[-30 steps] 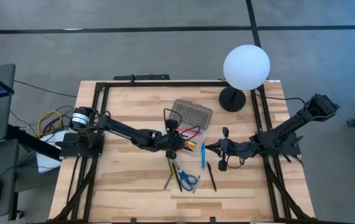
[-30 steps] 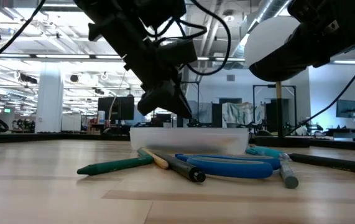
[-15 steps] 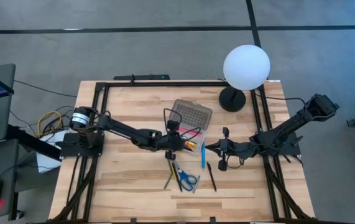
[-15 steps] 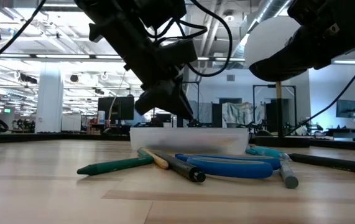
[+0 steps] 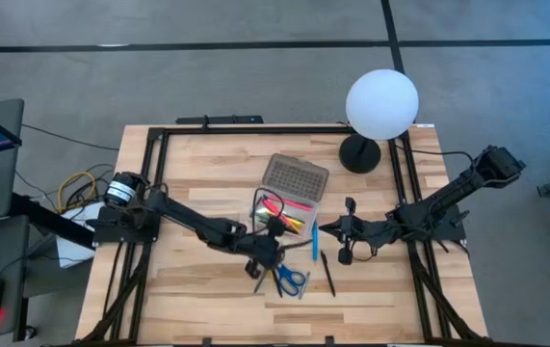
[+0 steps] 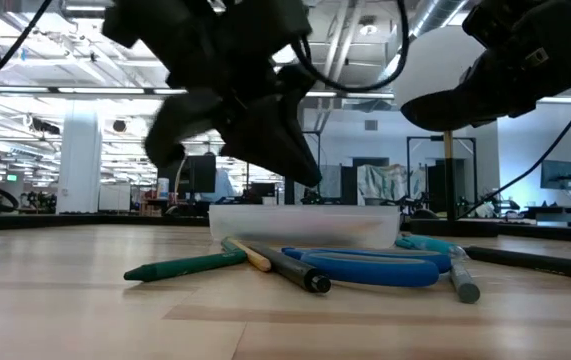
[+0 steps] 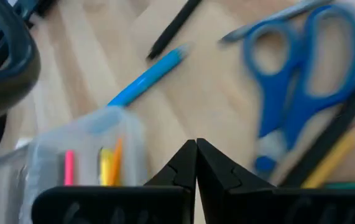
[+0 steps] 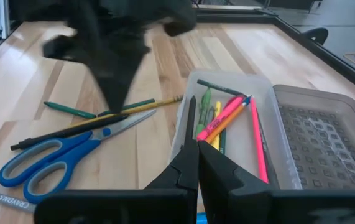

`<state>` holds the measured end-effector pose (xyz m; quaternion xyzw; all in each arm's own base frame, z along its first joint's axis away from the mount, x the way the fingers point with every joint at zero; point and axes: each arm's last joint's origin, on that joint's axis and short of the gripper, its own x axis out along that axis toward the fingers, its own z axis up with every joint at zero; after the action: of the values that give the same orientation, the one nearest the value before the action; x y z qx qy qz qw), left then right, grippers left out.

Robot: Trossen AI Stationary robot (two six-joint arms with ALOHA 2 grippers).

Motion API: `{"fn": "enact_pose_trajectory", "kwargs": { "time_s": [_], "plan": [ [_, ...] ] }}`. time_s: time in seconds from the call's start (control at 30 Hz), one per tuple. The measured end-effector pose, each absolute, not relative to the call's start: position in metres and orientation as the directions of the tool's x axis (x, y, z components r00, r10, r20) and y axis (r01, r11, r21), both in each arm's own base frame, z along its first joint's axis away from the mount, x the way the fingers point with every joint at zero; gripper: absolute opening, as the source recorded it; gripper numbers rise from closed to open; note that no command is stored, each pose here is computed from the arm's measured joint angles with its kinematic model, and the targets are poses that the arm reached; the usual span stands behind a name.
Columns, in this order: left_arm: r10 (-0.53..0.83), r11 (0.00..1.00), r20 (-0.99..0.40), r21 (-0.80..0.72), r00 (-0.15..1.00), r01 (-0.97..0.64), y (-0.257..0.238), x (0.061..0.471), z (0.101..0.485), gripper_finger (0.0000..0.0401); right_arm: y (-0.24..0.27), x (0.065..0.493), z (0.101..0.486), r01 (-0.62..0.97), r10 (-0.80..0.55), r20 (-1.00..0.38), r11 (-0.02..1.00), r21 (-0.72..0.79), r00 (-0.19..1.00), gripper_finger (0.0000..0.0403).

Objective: Pick & place school supplies into a supply box
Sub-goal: Put the black pen into the gray supply box

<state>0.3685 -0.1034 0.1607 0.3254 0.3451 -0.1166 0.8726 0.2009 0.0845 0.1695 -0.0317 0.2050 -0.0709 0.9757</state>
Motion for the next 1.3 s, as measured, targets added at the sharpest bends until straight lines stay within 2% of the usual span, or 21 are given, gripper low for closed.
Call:
{"fn": "enact_pose_trajectory", "kwargs": {
  "time_s": [0.17,0.47,0.67,0.87,1.0,1.17,1.3],
  "plan": [
    [-0.041,0.747,-0.676,0.468,0.736,0.472,-0.118,0.365,0.161,0.0000,0.085,0.201,0.169,0.125,-0.151,-0.396,0.988,-0.091,0.906,0.0000],
    [-0.149,0.785,-0.684,0.357,0.714,0.506,-0.135,0.359,0.161,0.0000,0.085,0.201,0.169,0.125,-0.151,-0.396,0.988,-0.090,0.906,0.0000],
    [-0.289,0.801,-0.689,0.206,0.665,0.561,-0.147,0.354,0.161,0.0000,0.085,0.201,0.169,0.125,-0.151,-0.395,0.988,-0.090,0.906,0.0000],
    [-0.438,0.773,-0.672,0.058,0.597,0.632,-0.161,0.349,0.162,0.0000,0.085,0.201,0.169,0.125,-0.150,-0.395,0.988,-0.090,0.906,0.0000],
    [-0.568,0.714,-0.624,-0.049,0.537,0.698,-0.171,0.347,0.165,0.0000,0.085,0.201,0.170,0.125,-0.150,-0.393,0.988,-0.088,0.907,0.0000],
    [-0.734,0.568,-0.534,-0.145,0.420,0.810,-0.181,0.343,0.171,0.0000,0.085,0.202,0.171,0.126,-0.147,-0.383,0.989,-0.080,0.912,0.0000],
    [-0.796,0.481,-0.494,-0.167,0.349,0.861,-0.188,0.339,0.173,0.0000,0.085,0.202,0.171,0.125,-0.144,-0.378,0.989,-0.075,0.915,0.0000]
  ]
}}
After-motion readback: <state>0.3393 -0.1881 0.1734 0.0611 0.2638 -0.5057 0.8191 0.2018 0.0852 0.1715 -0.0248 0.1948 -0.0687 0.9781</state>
